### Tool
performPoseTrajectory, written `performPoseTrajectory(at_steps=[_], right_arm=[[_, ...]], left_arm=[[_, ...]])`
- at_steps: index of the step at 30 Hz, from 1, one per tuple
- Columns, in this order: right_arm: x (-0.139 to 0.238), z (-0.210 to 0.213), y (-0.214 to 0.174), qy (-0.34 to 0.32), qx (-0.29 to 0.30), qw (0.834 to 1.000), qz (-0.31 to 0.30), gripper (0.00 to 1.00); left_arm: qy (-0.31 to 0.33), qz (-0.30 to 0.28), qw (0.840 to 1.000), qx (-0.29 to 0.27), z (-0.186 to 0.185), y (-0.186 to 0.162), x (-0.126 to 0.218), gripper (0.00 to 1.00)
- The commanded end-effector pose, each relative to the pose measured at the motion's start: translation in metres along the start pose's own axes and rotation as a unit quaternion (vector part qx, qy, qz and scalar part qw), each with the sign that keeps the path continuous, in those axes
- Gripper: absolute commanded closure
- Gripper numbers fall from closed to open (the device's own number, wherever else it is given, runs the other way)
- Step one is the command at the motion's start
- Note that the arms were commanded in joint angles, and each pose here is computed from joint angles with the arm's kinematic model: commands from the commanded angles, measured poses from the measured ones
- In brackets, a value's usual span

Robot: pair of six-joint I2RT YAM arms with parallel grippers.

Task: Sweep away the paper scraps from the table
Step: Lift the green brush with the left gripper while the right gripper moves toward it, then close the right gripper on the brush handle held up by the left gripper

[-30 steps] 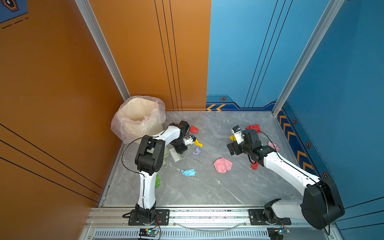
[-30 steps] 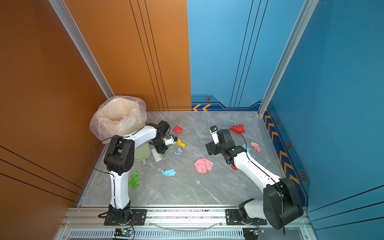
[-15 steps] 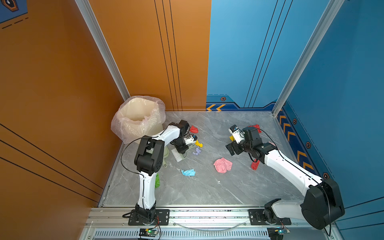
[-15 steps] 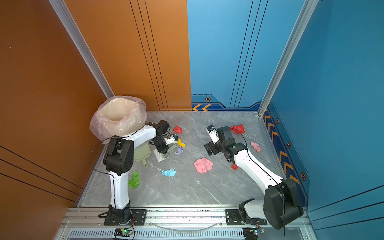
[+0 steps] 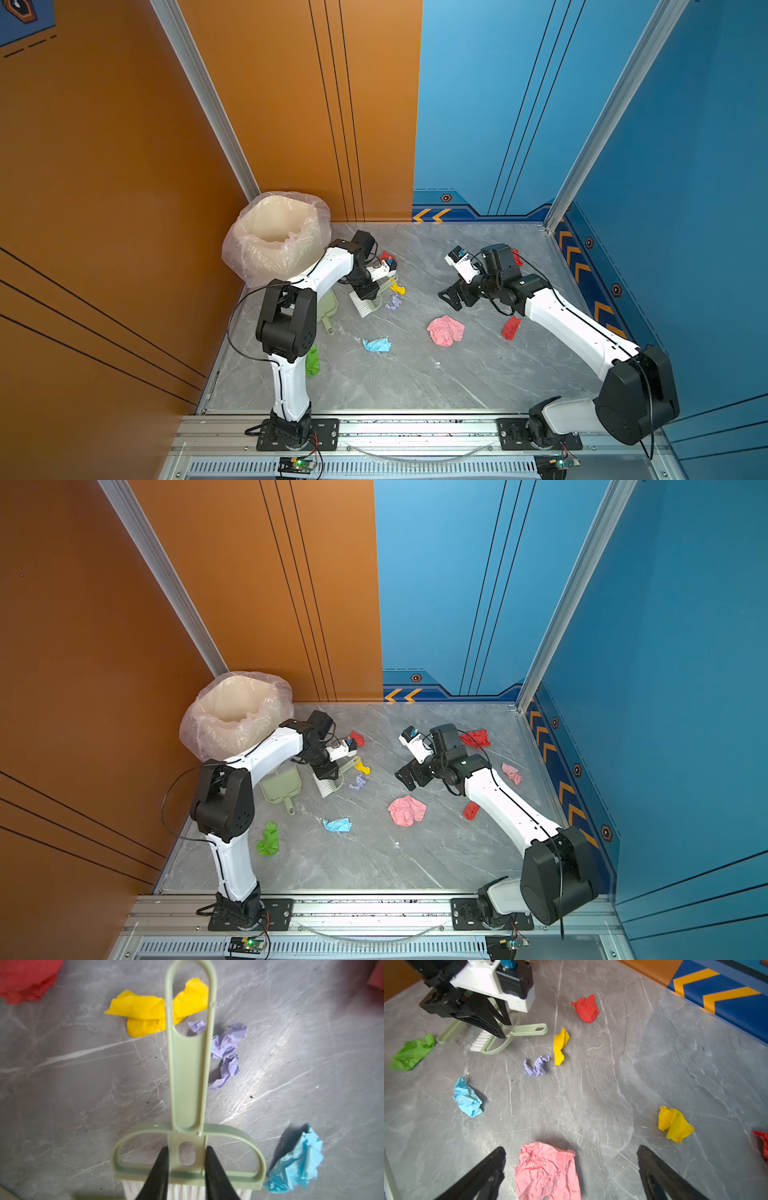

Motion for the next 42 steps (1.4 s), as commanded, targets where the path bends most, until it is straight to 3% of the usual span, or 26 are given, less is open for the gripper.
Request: performPoseTrajectory(at_steps=[1, 9, 17, 27, 34, 42], right_arm=[[0.007, 0.024, 0.007, 0.077, 0.014, 0.997, 0.006, 0.0], [0.023, 0.052, 0.025, 0.172, 0.021, 0.985, -0.013, 0.0], [0.036, 0.066, 0.037, 0.222, 0.035, 0.974, -0.024, 0.0], [0.037, 0.082, 0.06, 0.317, 0.015, 0.948, -0.014, 0.0], [0.027, 0.081, 0.073, 0.345, 0.005, 0.939, -0.005, 0.0], [0.017, 0.084, 0.08, 0.34, 0.037, 0.94, -0.01, 0.0]], left_arm=[[-0.033, -0.077, 0.997, 0.0, -0.014, 0.017, 0.028, 0.92], [-0.074, -0.179, 0.981, -0.019, -0.032, 0.041, 0.065, 0.96], [-0.111, -0.244, 0.963, -0.039, -0.051, 0.051, 0.087, 0.97], [-0.151, -0.304, 0.939, -0.056, -0.066, 0.059, 0.106, 0.95], [-0.165, -0.32, 0.931, -0.067, -0.073, 0.061, 0.109, 0.94], [-0.193, -0.363, 0.908, -0.085, -0.083, 0.068, 0.122, 0.93]])
Point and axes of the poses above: each gripper's point midway between its finger pads, its own x axis back along the fingers, its own z axis along the line the jaws close on, y = z × x, the point moved 4 cm from there along x, back along the fingers, and after that the axes turned 11 degrees about -x, right-handed, at the moved point
